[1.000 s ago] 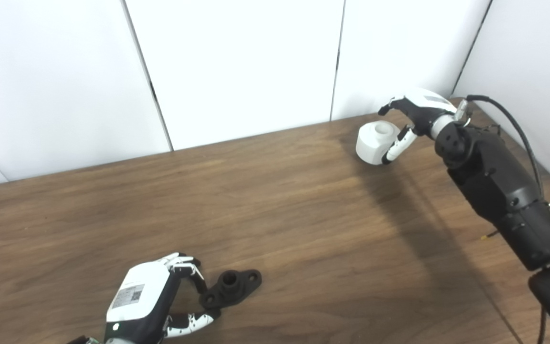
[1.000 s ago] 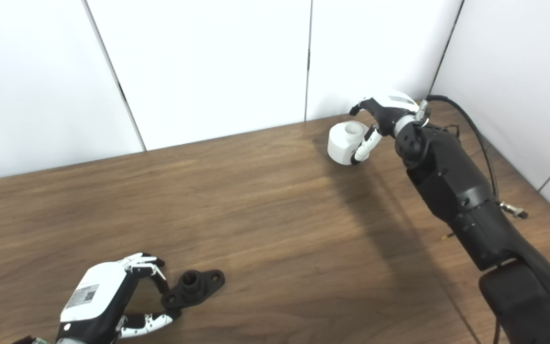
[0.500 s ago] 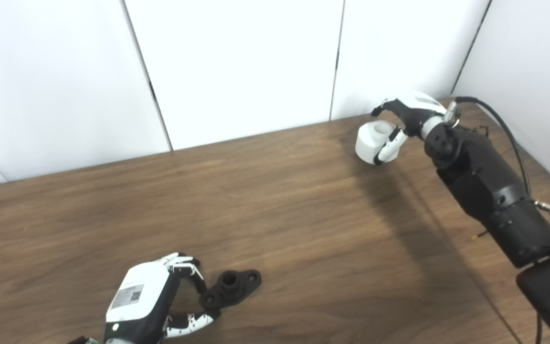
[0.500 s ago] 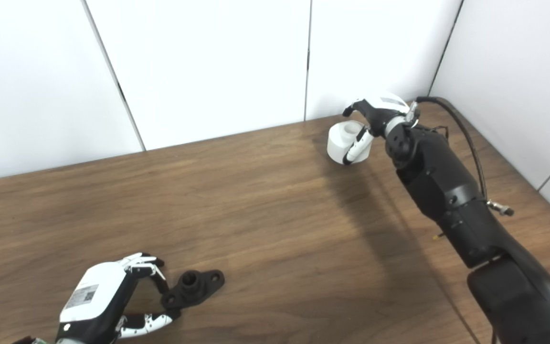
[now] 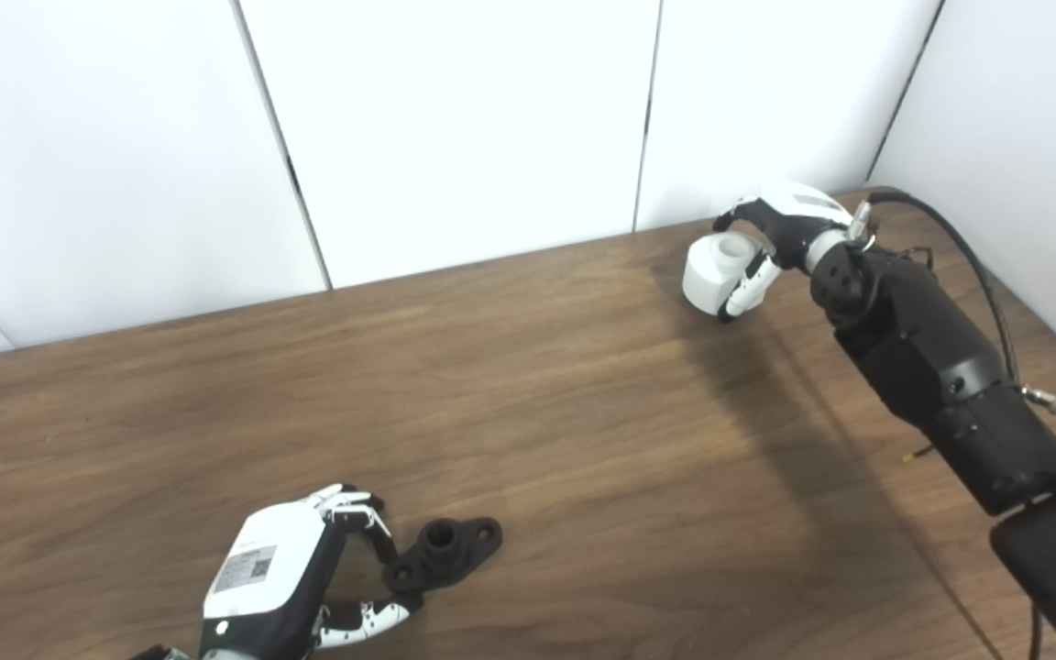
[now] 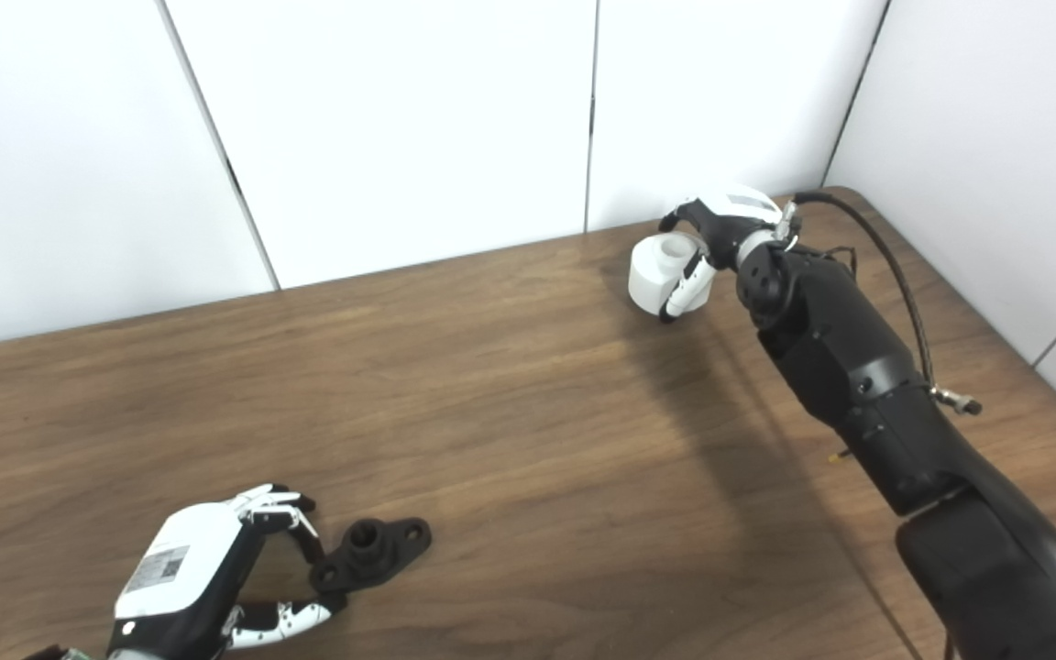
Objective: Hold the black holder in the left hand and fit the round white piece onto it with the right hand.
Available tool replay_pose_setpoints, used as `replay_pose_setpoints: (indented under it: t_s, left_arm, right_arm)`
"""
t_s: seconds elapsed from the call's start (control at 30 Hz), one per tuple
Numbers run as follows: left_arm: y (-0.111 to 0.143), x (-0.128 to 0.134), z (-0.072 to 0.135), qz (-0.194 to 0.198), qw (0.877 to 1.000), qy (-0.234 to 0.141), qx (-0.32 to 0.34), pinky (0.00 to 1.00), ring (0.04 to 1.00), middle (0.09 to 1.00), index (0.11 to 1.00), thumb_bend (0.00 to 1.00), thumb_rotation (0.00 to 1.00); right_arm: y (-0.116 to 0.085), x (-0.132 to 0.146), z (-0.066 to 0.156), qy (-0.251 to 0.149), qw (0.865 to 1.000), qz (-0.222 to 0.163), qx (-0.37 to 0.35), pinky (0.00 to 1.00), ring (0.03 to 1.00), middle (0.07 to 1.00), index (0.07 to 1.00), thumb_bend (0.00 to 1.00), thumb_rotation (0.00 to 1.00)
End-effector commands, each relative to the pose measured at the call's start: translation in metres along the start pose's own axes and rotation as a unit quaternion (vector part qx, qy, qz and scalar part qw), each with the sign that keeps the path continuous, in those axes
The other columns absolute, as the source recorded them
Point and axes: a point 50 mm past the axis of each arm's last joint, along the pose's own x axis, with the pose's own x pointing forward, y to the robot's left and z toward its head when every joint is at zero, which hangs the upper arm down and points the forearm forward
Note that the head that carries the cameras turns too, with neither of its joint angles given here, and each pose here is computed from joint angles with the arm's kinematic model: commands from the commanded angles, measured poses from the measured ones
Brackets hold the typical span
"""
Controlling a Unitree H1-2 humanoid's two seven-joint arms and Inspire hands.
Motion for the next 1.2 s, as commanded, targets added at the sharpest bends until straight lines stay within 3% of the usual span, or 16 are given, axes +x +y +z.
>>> replay_pose_setpoints:
  t_s: [0.0,1.17]
  left_arm:
    - [-0.0264,-0.0138,-0.0175,-0.082,0.995,0.054,-0.01,0.82,0.876,0.791,0.486,0.52,0.04]
    - [-0.0277,-0.0127,-0.0155,-0.082,0.995,0.054,-0.016,0.82,0.879,0.795,0.486,0.52,0.04]
  right_arm:
    - [-0.0389,0.0006,0.003,-0.004,0.999,-0.049,-0.007,0.95,1.0,0.946,0.801,0.84,0.14]
    - [-0.0425,-0.0029,0.0035,-0.029,0.997,-0.065,-0.003,0.95,0.972,0.896,0.625,0.83,0.12]
